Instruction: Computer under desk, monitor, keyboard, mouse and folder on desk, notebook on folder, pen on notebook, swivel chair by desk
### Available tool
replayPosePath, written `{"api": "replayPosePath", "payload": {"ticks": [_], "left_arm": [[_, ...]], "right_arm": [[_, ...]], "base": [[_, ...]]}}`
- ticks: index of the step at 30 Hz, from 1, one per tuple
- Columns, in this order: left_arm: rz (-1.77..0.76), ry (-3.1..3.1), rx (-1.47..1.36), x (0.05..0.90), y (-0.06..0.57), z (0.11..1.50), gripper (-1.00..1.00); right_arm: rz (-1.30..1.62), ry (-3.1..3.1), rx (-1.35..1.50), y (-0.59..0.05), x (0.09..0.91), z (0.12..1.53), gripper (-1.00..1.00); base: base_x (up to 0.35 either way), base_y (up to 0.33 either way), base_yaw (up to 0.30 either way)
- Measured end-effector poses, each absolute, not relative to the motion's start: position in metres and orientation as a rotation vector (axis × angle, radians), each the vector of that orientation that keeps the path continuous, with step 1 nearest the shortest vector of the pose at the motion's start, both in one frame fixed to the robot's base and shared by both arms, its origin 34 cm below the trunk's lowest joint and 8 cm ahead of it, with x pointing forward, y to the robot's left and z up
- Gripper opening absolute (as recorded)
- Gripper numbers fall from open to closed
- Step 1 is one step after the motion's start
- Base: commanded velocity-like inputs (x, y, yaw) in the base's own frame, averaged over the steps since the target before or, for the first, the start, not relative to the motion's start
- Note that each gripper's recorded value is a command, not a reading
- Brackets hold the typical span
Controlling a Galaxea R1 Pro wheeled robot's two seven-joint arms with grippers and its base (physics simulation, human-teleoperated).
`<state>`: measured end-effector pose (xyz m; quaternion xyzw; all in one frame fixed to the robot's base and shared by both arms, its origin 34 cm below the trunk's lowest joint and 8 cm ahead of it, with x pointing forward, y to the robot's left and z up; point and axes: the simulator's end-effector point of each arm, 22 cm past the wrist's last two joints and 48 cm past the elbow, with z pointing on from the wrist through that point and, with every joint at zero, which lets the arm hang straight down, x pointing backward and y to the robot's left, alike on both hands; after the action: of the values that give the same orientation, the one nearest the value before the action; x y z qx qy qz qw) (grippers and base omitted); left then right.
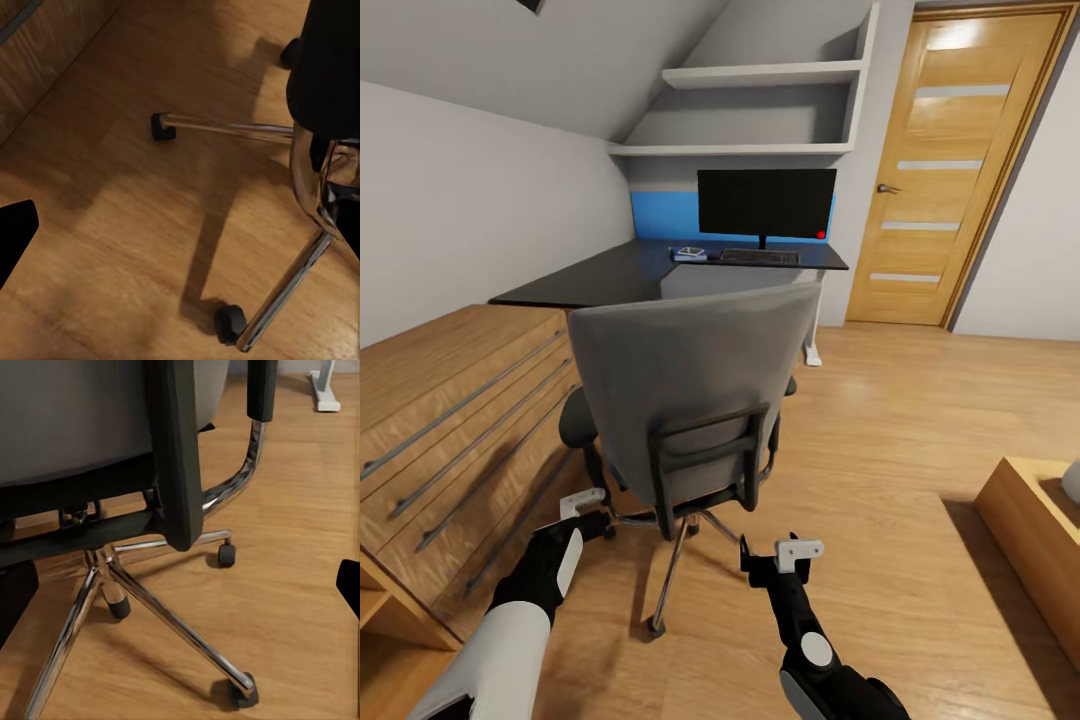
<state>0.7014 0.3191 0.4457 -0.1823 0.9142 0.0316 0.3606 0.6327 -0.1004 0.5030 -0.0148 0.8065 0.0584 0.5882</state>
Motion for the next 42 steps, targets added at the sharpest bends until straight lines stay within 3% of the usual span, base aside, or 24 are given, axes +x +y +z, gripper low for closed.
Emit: {"api": "replayPosePath", "payload": {"ticks": [28,42], "left_arm": [[0.094,2.350,-0.463,0.703,0.321,0.449,1.00],[0.091,2.351,-0.462,0.703,0.320,0.449,1.00]], "right_arm": [[0.115,1.879,-0.060,-0.110,0.632,0.499,1.00],[0.113,1.884,-0.059,-0.111,0.631,0.497,1.00]], "base": [[0.142,-0.001,0.000],[0.006,0.000,0.000]]}}
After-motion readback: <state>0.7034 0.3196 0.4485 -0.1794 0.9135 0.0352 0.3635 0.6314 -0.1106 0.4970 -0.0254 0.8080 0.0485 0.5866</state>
